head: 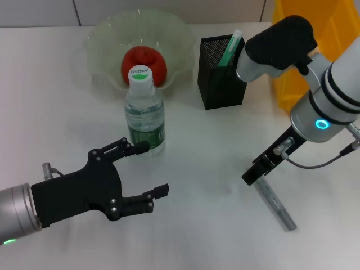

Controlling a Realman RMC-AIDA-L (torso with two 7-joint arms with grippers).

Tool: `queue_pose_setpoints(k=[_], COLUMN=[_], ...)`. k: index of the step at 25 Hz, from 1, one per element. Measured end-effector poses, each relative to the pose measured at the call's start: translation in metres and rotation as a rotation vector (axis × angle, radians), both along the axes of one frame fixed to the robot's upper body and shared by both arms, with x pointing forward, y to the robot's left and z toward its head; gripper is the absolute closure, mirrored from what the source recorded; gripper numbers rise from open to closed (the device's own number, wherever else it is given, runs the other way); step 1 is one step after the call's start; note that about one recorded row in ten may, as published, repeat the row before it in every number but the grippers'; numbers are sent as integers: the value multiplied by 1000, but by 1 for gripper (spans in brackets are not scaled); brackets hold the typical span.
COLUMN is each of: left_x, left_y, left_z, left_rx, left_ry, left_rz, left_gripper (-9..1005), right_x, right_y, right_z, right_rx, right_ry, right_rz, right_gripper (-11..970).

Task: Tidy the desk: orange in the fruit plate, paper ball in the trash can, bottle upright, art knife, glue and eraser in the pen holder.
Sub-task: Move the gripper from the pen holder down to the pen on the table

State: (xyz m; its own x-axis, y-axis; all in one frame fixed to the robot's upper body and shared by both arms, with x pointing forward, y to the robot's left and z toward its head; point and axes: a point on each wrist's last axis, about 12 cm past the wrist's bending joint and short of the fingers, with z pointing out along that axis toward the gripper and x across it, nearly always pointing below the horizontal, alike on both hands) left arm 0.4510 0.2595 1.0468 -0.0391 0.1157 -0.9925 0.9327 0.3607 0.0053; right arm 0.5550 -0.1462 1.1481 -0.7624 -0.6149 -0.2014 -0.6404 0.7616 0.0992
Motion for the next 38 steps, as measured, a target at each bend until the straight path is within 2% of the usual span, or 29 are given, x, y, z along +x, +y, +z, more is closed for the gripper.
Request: queue_pose_setpoints(k=[12,17,23,28,38], left_x=[0,0,-1,-1,-1], left_y=[0,0,0,0,0], left_z=[1,0,-1,-1,-1], left_rx=[-1,-2,-2,-2,-1], left_ry=[-3,0,4,4,4], left_rz=[0,0,-1,-4,-5], left_gripper=[136,136,136,136,136], right_x=[-2,-2,-1,-1,-1], right_y=[1,2,2,2,0], right_z=[-13,-17,-18,-20,-22], right_rx=[-32,-40,-44,-51,-57], right_ry=[30,39,43,54,62], right_rz=[10,11,13,10,7], right_gripper=[228,406,428,582,687])
